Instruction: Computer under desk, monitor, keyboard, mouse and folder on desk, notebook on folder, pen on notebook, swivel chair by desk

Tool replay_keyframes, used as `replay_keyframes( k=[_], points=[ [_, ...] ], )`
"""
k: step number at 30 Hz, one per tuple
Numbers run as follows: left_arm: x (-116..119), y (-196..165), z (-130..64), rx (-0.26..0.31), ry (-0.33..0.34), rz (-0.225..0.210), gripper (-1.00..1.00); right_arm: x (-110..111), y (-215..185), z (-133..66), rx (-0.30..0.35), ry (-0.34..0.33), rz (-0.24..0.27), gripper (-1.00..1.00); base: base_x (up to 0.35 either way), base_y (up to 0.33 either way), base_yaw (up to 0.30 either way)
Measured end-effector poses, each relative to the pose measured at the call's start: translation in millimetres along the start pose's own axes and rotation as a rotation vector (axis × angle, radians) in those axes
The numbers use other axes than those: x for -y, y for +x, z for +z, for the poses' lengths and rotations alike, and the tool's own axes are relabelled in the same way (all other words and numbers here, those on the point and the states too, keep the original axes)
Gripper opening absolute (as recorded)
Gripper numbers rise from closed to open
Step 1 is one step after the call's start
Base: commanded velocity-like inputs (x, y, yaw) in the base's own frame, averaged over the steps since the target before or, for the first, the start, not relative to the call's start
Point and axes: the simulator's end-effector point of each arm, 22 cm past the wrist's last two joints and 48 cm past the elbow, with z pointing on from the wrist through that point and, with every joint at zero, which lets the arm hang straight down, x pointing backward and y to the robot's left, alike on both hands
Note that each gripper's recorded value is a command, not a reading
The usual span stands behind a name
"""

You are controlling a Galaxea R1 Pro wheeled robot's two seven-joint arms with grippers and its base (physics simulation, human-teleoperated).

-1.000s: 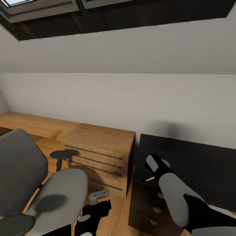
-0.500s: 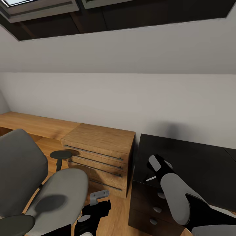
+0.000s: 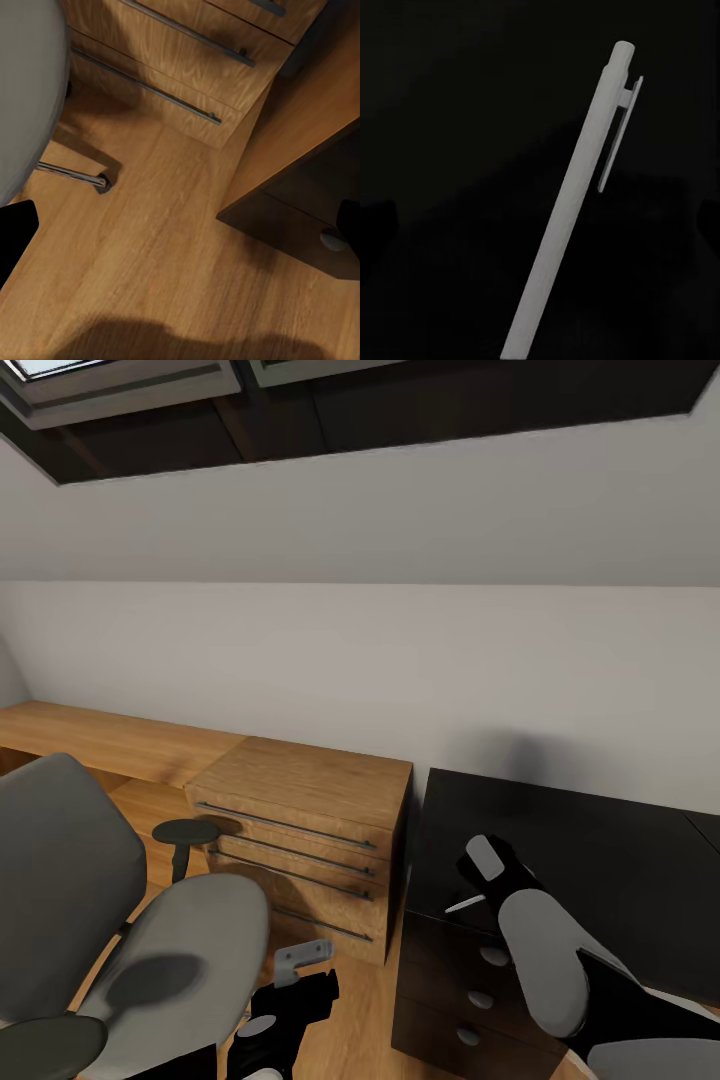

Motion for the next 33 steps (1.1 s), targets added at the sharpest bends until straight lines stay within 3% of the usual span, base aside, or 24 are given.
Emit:
replay_keyframes(
  k=[9,18,23,33],
  points=[
    [0,0,0.0,0.000,0.000,0.000,1.00,8,2,4.4,-0.032,0.002,0.067,1.00,0.000,0.000,0.000],
    [0,0,0.0,0.000,0.000,0.000,1.00,16,-10,5.0,0.029,0.033,0.131,1.00,0.000,0.000,0.000],
    [0,0,0.0,0.000,0.000,0.000,1.00,26,-10,4.2,0.038,0.081,0.149,1.00,0.000,0.000,0.000],
    [0,0,0.0,0.000,0.000,0.000,1.00,31,-11,3.6,0.041,0.102,0.155,1.00,0.000,0.000,0.000]
  ],
)
